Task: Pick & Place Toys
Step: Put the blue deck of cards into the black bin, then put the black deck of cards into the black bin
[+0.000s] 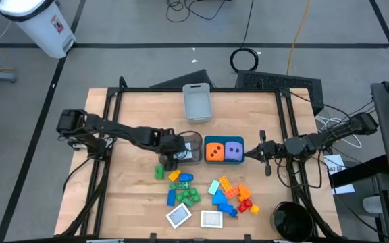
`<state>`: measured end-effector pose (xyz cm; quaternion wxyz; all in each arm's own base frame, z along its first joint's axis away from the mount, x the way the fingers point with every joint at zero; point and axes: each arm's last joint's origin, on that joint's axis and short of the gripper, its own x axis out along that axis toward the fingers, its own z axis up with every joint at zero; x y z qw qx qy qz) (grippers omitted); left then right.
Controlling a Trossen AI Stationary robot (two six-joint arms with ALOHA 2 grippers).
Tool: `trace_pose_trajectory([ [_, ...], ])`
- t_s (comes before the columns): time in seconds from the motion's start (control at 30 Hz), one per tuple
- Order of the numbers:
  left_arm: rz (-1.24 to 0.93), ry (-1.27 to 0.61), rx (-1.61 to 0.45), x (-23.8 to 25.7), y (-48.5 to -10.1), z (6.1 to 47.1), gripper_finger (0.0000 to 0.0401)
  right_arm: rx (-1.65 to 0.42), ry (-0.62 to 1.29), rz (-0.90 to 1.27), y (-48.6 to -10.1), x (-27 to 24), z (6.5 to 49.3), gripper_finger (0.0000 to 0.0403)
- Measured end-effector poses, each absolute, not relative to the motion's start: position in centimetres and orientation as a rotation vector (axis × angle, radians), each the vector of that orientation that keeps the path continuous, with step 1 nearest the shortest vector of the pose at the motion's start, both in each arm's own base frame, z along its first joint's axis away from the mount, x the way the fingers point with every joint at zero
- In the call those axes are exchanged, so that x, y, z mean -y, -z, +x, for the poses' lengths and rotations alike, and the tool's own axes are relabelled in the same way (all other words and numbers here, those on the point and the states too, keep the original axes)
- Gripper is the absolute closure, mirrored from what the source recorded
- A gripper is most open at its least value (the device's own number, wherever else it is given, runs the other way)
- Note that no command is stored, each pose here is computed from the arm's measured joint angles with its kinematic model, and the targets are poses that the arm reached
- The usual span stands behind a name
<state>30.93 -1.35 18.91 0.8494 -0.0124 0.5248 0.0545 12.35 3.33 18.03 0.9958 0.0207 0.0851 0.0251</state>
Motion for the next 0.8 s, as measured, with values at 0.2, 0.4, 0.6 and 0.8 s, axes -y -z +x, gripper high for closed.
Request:
trace_pose_trajectory([
  [0.2,-0.037,-0.124,-1.111,1.4,-18.7,31.0,0.0031,-0.171,-0.05,0.041,-18.0,-3.3,12.3,0.0403],
  [0.4,-0.037,-0.124,-1.11,1.4,-18.7,31.0,0.0089,-0.172,-0.05,0.041,-18.0,-3.3,12.3,0.0403],
  [0.6,-0.04,-0.122,-1.079,1.3,-20.3,30.2,0.012,-0.172,-0.051,0.041,-18.0,-3.3,12.3,0.0403],
  [0.8,-0.116,-0.143,-0.931,1.2,-24.2,28.5,0.0126,-0.177,-0.05,0.039,-18.0,-3.3,12.3,0.0403],
])
